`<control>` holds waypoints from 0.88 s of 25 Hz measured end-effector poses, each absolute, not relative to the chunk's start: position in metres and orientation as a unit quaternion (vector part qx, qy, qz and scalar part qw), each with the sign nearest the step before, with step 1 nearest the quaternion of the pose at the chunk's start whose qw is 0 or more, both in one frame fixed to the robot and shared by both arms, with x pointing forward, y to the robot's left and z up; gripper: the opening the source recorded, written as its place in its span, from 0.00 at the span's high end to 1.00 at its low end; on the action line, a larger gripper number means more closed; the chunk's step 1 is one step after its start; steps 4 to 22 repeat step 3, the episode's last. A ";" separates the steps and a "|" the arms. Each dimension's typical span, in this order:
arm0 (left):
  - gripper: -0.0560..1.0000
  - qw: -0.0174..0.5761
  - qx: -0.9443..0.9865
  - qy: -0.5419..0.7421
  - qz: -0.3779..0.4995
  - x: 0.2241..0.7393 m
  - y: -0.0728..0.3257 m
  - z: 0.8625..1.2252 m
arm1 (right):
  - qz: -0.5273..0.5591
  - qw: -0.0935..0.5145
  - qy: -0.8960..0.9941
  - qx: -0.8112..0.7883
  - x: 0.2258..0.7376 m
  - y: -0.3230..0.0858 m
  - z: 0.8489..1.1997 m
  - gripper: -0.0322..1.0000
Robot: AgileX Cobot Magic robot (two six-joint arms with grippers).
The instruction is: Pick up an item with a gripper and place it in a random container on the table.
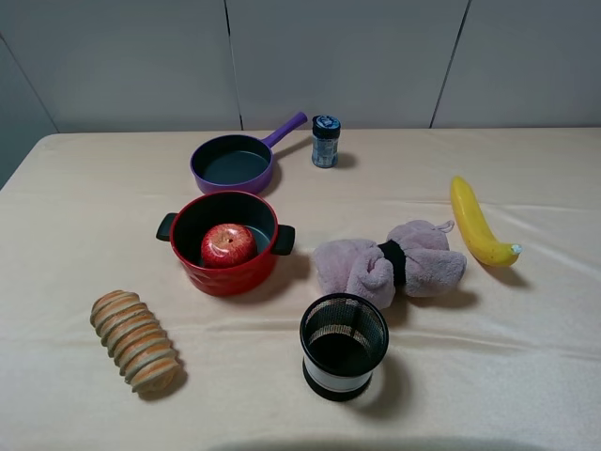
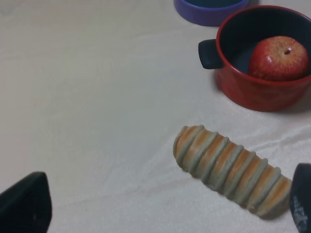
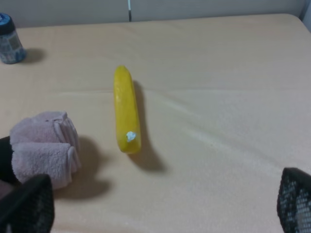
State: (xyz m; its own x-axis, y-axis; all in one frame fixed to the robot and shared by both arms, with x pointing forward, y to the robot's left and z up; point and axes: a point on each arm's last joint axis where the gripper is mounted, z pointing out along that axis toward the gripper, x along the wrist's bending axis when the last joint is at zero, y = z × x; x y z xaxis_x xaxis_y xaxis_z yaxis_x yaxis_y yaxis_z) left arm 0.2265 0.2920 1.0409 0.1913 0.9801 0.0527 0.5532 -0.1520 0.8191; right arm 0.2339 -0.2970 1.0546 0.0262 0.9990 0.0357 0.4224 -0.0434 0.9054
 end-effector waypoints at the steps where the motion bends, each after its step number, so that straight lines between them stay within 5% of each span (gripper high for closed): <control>1: 0.01 0.342 0.692 0.554 0.312 0.226 0.292 1.041 | 0.385 0.374 0.582 0.611 0.234 -0.297 1.055 0.30; 22: 0.01 0.342 0.692 0.554 0.312 0.226 0.292 1.041 | 0.385 0.374 0.582 0.611 0.234 -0.297 1.055 0.30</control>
